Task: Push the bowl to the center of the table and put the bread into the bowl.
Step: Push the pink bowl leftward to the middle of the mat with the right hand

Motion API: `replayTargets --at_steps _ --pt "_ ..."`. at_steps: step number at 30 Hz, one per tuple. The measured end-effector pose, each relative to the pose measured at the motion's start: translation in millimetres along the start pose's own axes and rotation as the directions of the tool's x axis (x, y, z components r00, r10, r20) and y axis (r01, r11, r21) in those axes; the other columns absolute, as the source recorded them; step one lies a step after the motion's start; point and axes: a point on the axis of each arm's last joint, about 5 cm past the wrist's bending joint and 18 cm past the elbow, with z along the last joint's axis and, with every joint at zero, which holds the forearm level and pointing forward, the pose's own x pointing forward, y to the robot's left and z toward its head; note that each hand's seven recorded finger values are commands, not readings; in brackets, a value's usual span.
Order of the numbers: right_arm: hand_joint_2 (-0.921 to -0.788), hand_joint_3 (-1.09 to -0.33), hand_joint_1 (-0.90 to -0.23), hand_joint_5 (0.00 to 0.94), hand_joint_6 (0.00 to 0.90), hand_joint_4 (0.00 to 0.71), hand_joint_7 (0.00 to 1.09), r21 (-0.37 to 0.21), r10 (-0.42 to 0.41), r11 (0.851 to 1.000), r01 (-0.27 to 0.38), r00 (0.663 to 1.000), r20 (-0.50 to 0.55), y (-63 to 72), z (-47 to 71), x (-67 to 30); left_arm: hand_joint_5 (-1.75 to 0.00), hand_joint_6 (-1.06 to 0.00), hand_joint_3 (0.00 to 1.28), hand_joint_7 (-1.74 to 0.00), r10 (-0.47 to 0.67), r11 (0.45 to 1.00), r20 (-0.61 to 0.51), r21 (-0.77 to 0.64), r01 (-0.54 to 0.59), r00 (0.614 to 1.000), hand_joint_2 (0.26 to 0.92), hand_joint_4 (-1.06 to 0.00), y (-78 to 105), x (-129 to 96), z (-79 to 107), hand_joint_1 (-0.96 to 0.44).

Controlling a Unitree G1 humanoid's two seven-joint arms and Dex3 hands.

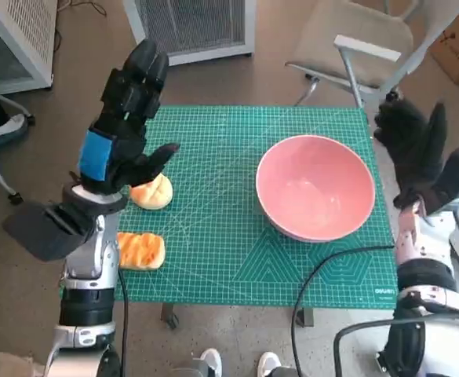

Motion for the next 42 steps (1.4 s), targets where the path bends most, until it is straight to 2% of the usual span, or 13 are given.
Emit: replayTargets --at_steps 4,10,21,28,42 --pt "-0.921 -0.691 -0.567 0.020 0.338 0.293 0.18 0.004 -0.010 1.000 0.010 0.999 -0.031 -0.8 -6.1 -2.8 0.00 -0.07 0.20 -0.27 0.002 1.000 -0.009 -0.004 -0.002 1.000 0.921 -0.10 0.1 -1.5 -0.7 -0.59" --pt "-0.921 -0.697 -0.555 0.016 0.348 0.297 0.18 -0.007 -0.010 1.000 0.010 0.999 -0.040 -0.5 -6.7 -2.9 0.00 -0.06 0.20 -0.28 0.003 1.000 -0.016 -0.006 -0.003 1.000 0.921 -0.09 0.0 -2.5 -1.2 -0.58" --pt "-0.921 -0.671 -0.556 0.003 0.358 0.283 0.16 0.008 -0.015 1.000 0.015 0.997 -0.073 -0.6 -11.5 -4.9 0.00 -0.06 0.20 -0.29 0.002 1.000 -0.011 -0.004 -0.002 1.000 0.921 -0.09 -0.1 -3.6 0.5 -0.58" --pt "-0.921 -0.681 -0.556 0.002 0.349 0.272 0.14 -0.004 -0.007 1.000 0.006 0.996 -0.087 1.6 -13.8 -5.2 0.00 -0.05 0.21 -0.29 0.003 1.000 -0.011 -0.006 -0.003 1.000 0.921 -0.09 -0.3 -3.6 1.6 -0.59" --pt "-0.921 -0.686 -0.575 0.004 0.350 0.277 0.12 0.008 0.002 1.000 -0.001 0.994 -0.107 8.3 -18.8 -5.6 0.00 -0.04 0.21 -0.31 0.009 1.000 -0.013 -0.005 -0.009 1.000 0.921 -0.09 -0.1 -3.9 2.7 -0.58"
